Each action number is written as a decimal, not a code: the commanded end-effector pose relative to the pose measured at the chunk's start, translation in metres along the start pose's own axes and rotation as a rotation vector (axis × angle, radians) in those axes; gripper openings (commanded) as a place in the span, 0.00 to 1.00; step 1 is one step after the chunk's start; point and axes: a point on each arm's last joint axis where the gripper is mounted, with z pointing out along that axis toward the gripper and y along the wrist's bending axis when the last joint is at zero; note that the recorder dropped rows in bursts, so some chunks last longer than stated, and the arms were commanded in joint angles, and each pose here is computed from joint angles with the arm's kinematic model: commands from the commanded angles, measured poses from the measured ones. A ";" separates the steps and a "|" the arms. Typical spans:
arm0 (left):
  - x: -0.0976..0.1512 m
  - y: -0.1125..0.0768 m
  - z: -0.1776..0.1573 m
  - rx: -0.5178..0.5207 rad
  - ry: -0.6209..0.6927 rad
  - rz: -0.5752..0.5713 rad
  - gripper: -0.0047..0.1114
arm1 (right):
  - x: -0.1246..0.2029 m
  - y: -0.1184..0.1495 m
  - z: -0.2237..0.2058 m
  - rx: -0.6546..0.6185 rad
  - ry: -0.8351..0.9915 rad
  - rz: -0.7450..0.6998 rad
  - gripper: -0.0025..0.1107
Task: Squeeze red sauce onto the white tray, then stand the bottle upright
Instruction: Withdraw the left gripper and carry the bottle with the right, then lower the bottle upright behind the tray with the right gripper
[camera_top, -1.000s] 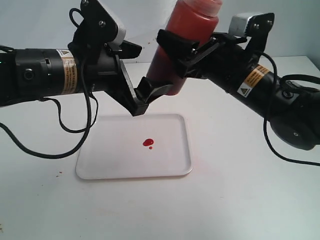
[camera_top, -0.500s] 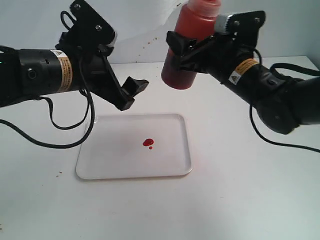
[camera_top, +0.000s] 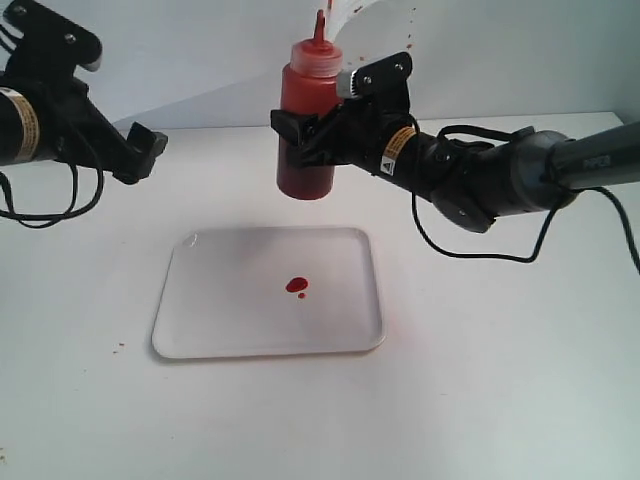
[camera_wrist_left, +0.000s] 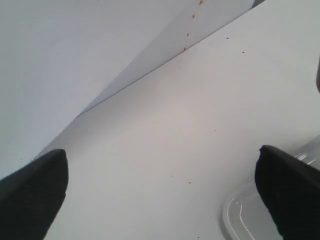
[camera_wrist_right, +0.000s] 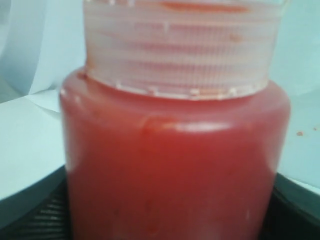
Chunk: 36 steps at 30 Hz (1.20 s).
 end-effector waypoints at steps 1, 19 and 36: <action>0.013 0.005 0.016 0.135 -0.049 -0.082 0.86 | -0.005 -0.003 0.012 -0.020 -0.070 -0.002 0.02; 0.070 -0.012 0.084 0.298 -0.011 -0.135 0.86 | 0.016 -0.004 0.048 0.003 -0.005 -0.105 0.02; 0.070 -0.013 0.085 0.305 -0.022 -0.139 0.86 | 0.039 0.010 0.076 0.190 -0.059 -0.144 0.02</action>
